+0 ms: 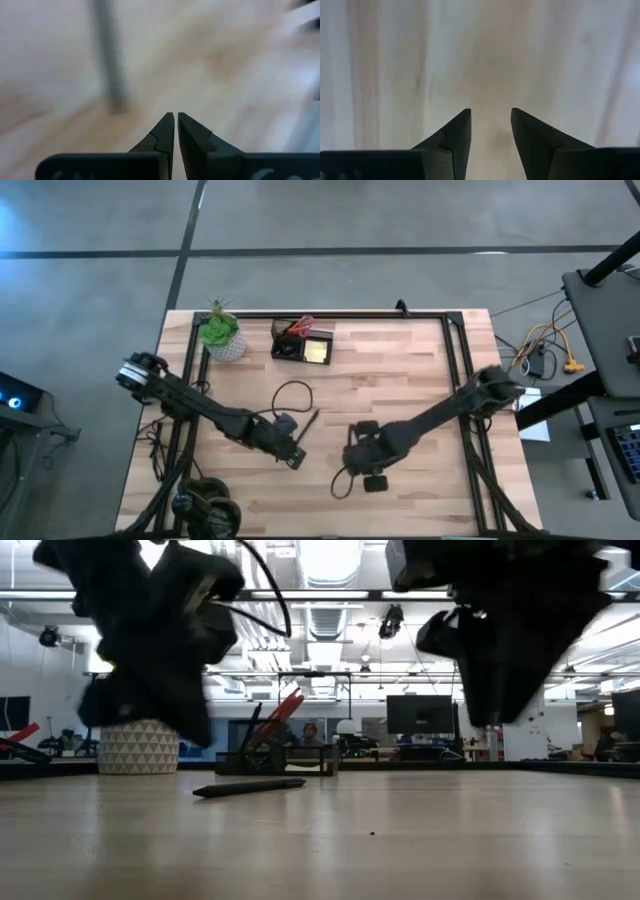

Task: Pick and place office supplies into organizer
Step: Put the pen into the top left section of the black desk organizer

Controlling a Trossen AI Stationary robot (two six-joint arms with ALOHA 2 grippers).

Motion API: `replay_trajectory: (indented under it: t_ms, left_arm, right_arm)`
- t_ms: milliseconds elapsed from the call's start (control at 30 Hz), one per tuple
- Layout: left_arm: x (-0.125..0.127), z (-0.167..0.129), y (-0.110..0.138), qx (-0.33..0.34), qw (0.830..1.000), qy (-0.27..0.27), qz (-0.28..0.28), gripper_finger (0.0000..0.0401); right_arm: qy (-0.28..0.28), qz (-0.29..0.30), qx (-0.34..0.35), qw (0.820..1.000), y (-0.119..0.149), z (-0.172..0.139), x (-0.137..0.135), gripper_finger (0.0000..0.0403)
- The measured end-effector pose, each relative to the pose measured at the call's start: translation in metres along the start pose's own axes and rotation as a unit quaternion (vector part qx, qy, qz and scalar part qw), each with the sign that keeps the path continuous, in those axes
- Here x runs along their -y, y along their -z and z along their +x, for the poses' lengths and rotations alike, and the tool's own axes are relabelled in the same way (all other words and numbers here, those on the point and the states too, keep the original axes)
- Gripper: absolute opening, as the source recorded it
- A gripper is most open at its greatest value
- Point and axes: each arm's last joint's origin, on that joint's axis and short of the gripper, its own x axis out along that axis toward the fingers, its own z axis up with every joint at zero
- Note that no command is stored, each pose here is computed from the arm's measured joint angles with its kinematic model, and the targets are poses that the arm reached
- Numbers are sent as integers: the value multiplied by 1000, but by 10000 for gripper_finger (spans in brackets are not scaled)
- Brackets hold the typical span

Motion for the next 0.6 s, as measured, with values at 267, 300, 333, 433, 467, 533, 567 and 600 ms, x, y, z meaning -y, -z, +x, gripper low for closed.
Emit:
replay_trajectory:
  t_ms: [267, 300, 333, 433, 467, 533, 567, 600]
  left_arm:
    - [11, -20, -8, -9, 989, -141, 47, 30]
    - [13, -22, -11, -4, 989, -139, 45, 40]
    - [15, -23, -13, 1, 990, -134, 42, 52]
    - [17, -21, -17, 9, 992, -119, 40, 91]
    - [16, -20, -18, 9, 992, -124, 39, 105]
    - [16, -17, -18, 9, 992, -123, 38, 128]
    - [14, -16, -18, 8, 991, -126, 38, 138]
    - [13, -15, -19, 8, 991, -130, 38, 147]
  right_arm:
    - [55, 111, 131, 984, 16, -38, 29, 135]
    - [56, 116, 142, 982, 15, -43, 32, 135]
    - [57, 121, 149, 980, 15, -47, 35, 135]
    - [61, 137, 161, 975, 13, -57, 46, 135]
    - [62, 143, 164, 974, 12, -58, 50, 135]
    - [65, 156, 169, 971, 9, -61, 58, 135]
    - [66, 161, 172, 970, 7, -63, 62, 135]
    - [67, 167, 174, 968, 6, -64, 66, 135]
